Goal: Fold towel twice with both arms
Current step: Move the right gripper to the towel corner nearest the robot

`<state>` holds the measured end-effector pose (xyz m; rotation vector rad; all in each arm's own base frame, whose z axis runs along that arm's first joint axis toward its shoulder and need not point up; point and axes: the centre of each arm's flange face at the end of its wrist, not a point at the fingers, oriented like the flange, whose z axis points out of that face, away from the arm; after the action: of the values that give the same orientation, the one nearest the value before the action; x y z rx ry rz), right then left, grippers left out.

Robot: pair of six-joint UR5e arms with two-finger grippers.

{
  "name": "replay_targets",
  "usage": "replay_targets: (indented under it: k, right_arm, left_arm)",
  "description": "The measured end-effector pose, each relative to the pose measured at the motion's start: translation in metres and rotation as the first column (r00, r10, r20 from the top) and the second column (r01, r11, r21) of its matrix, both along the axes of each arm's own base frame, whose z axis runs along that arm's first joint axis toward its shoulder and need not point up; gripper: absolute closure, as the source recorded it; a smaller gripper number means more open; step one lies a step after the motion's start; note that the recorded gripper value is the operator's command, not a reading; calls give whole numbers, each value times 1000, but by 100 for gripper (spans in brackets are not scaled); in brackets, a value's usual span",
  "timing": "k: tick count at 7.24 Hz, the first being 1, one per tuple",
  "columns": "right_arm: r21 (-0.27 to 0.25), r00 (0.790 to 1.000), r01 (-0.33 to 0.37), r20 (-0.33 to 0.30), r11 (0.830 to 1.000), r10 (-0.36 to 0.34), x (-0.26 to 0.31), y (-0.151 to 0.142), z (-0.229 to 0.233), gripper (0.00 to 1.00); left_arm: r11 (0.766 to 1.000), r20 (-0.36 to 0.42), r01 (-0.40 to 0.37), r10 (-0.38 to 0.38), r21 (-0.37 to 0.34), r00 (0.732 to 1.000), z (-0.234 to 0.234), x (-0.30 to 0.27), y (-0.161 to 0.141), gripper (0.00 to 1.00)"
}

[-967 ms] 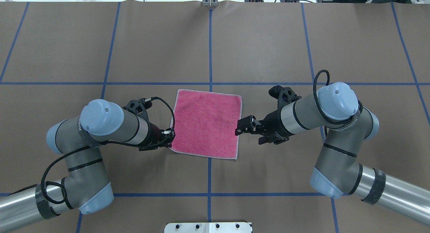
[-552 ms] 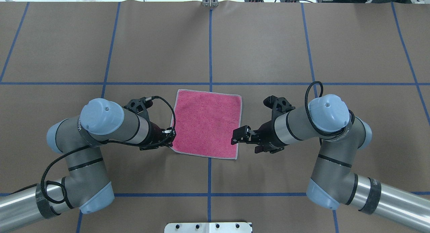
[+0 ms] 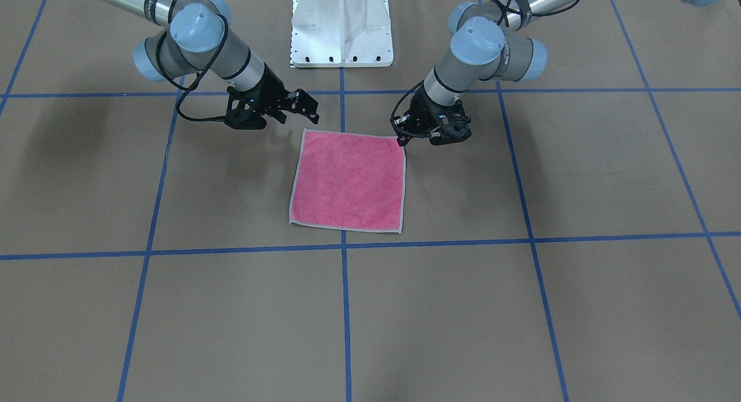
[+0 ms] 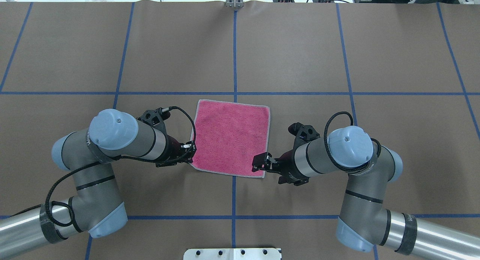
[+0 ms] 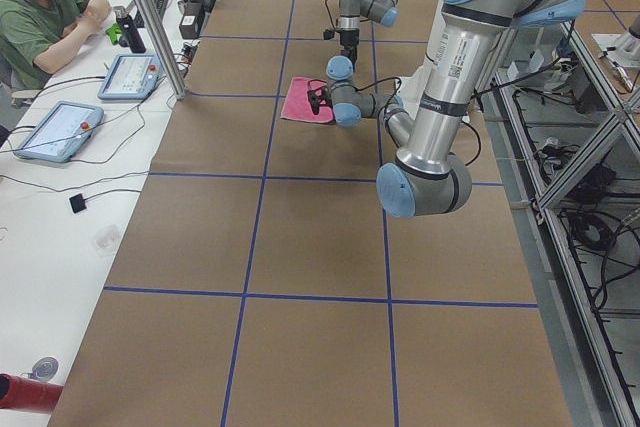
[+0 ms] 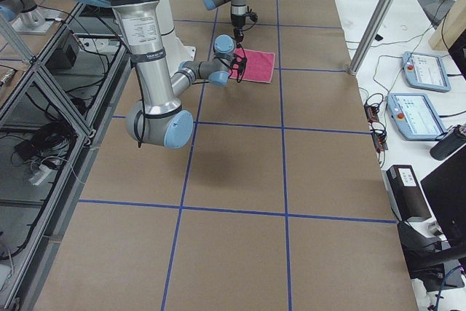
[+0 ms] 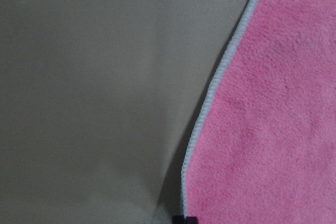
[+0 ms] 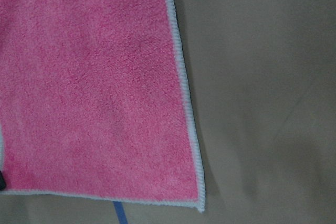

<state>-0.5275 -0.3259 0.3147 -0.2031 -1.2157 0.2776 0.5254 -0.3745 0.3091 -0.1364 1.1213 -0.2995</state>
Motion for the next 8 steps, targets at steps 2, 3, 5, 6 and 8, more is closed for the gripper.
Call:
replay_targets:
  k: [2, 3, 5, 6, 8]
  right_arm:
    - [-6, 1000, -4, -16, 1000, 4, -5, 1, 0, 23]
    - [-6, 1000, -6, -20, 1000, 6, -6, 0, -1, 24]
    - [-7, 1000, -8, -24, 1000, 8, -16, -4, -7, 30]
    - [-7, 1000, -8, -27, 1000, 8, -19, -5, -7, 30]
    - [-7, 999, -9, -37, 1000, 8, -21, -7, -3, 30]
  left_arm:
    - [1000, 1, 0, 0, -1, 1000, 1, 0, 0, 100]
    - [1000, 2, 0, 0, -1, 1000, 1, 0, 0, 100]
    - [1000, 3, 0, 0, -2, 1000, 2, 0, 0, 100]
    - [1000, 4, 0, 0, -2, 1000, 3, 0, 0, 100]
    - [1000, 5, 0, 0, -3, 1000, 3, 0, 0, 100]
